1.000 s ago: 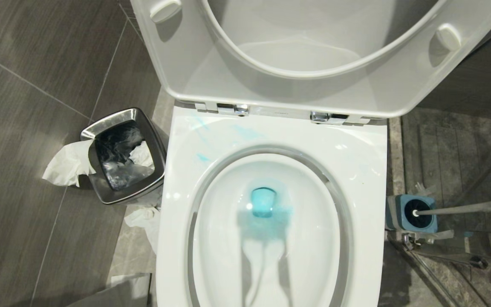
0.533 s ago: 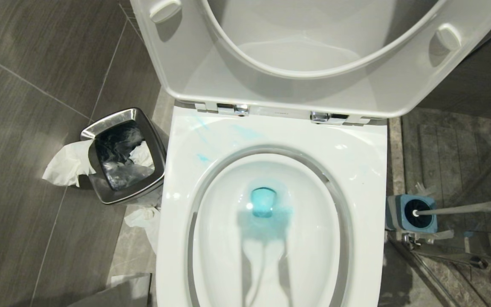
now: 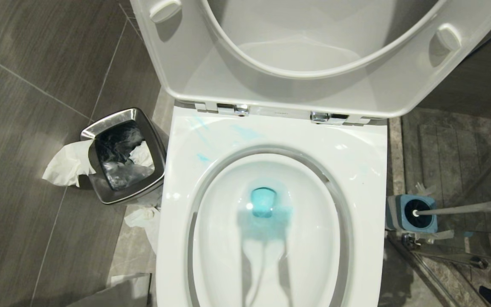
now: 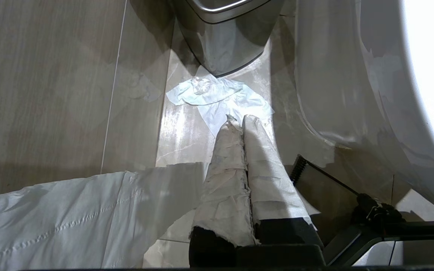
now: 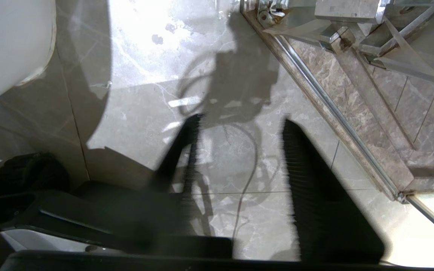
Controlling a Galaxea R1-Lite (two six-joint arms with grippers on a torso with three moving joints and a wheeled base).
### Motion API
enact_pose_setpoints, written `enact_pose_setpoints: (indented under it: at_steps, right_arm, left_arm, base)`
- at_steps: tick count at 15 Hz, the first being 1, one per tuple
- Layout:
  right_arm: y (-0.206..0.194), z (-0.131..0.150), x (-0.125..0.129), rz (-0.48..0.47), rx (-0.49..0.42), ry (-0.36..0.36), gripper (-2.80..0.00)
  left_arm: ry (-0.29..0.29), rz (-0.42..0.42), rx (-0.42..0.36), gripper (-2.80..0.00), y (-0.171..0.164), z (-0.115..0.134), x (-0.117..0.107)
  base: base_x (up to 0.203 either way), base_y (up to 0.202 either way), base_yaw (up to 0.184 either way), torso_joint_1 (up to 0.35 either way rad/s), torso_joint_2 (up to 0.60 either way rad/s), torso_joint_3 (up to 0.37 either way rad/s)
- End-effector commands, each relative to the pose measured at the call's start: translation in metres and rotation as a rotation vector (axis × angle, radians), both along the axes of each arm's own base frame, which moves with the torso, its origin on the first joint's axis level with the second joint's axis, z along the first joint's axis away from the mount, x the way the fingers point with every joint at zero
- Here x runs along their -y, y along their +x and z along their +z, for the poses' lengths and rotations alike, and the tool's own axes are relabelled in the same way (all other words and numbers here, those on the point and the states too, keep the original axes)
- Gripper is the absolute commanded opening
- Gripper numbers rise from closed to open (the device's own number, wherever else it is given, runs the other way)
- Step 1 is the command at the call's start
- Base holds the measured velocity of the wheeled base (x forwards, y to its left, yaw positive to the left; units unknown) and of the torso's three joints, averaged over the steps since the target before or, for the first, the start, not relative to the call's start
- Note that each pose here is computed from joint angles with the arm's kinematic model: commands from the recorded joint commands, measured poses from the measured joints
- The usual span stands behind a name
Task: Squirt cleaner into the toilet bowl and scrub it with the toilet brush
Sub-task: Scrub the toilet bowl
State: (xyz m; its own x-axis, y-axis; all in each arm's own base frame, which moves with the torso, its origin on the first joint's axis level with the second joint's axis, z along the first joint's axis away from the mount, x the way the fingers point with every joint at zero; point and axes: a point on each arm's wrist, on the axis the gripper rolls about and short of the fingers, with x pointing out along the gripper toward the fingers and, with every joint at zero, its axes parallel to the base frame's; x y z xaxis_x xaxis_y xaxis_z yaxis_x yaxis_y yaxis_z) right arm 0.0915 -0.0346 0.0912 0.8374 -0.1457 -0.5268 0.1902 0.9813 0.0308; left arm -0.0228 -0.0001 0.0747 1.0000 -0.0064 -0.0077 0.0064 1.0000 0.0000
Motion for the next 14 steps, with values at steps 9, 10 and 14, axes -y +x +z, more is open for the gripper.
enact_pose_setpoints:
  at_steps: [9, 10, 14]
  right_arm:
    - [0.02, 0.002, 0.008, 0.029, 0.047, -0.048, 0.0]
    - [0.024, 0.002, 0.01, 0.03, 0.058, -0.055, 0.0]
    - [0.04, 0.005, 0.017, 0.028, 0.082, -0.065, 0.0]
  left_arm:
    - [0.0, 0.0, -0.005, -2.8, 0.0, -0.001, 0.0]
    - [0.0, 0.0, -0.005, -2.8, 0.0, -0.001, 0.0]
    - [0.0, 0.0, -0.005, -2.8, 0.0, -0.001, 0.0]
  base:
    - [0.0, 0.0, 0.0, 0.0, 0.0, 0.0]
    - [0.0, 0.0, 0.0, 0.0, 0.0, 0.0]
    - [0.0, 0.0, 0.0, 0.0, 0.0, 0.0]
